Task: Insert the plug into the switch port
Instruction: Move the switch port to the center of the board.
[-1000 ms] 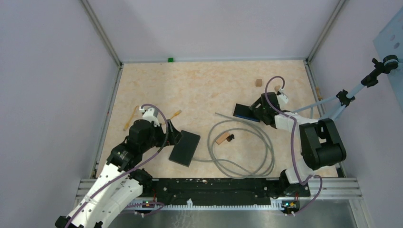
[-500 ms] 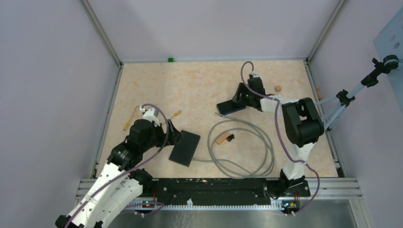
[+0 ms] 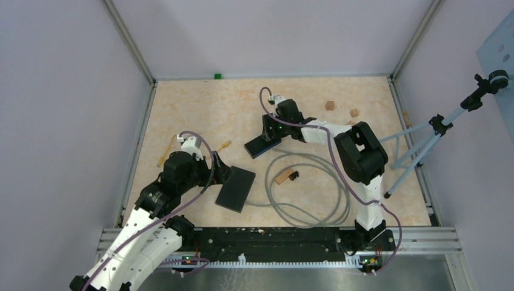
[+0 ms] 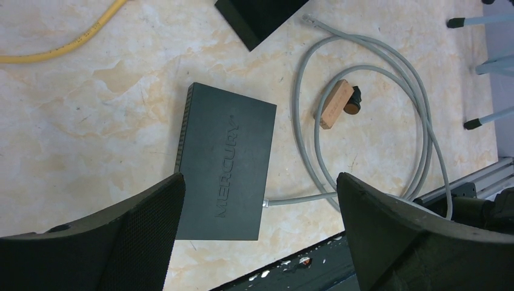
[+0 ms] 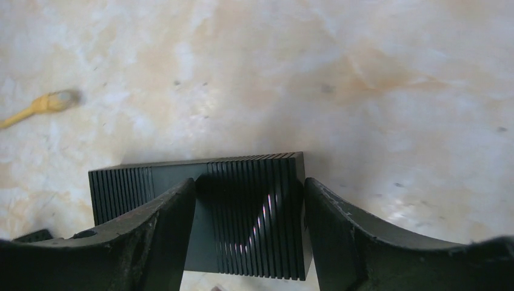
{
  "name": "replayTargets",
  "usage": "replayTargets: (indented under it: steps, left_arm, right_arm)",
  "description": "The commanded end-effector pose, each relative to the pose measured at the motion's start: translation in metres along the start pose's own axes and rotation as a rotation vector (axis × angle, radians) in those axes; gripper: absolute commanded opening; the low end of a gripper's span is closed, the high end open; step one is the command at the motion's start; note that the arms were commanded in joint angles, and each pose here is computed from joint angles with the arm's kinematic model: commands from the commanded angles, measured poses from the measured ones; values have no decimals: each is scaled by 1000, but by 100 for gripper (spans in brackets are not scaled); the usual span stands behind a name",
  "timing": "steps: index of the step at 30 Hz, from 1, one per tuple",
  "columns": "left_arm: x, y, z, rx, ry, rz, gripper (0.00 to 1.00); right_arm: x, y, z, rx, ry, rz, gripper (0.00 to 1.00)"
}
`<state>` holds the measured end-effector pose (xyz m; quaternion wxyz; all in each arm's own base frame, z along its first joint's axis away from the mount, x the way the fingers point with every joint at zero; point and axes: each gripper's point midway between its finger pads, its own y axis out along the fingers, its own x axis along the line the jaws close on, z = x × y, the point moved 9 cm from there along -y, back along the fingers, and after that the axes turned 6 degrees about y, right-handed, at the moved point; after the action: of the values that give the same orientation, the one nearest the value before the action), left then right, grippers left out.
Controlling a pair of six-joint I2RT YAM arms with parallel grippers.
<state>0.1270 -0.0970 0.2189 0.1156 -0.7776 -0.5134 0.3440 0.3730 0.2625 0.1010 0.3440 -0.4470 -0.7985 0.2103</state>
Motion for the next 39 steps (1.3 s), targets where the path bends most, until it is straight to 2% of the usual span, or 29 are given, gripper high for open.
replayTargets:
  steps: [1, 8, 13, 20, 26, 31, 39]
  left_arm:
    - [-6, -11, -17, -61, 25, 12, 99]
    - [-6, -13, -22, -80, 52, -4, 99]
    - [-7, -11, -24, -103, 81, 11, 99]
    - [-8, -3, -25, -130, 122, 58, 99]
    - [-10, -2, -25, -140, 149, 93, 99]
    - [-12, -5, -23, -142, 175, 140, 99]
    - [-12, -6, -22, -141, 184, 146, 99]
  right_arm:
    - [20, 3, 16, 113, -137, -70, 65]
    - [36, -50, -20, -103, -220, -94, 72]
    - [30, -94, -21, -178, -313, -41, 74]
    - [16, -120, 10, -79, -403, -51, 74]
    - [11, -115, 24, -24, -540, -118, 72]
    - [10, -103, 22, -40, -707, -189, 70]
    - [3, -67, 18, 64, -764, -164, 54]
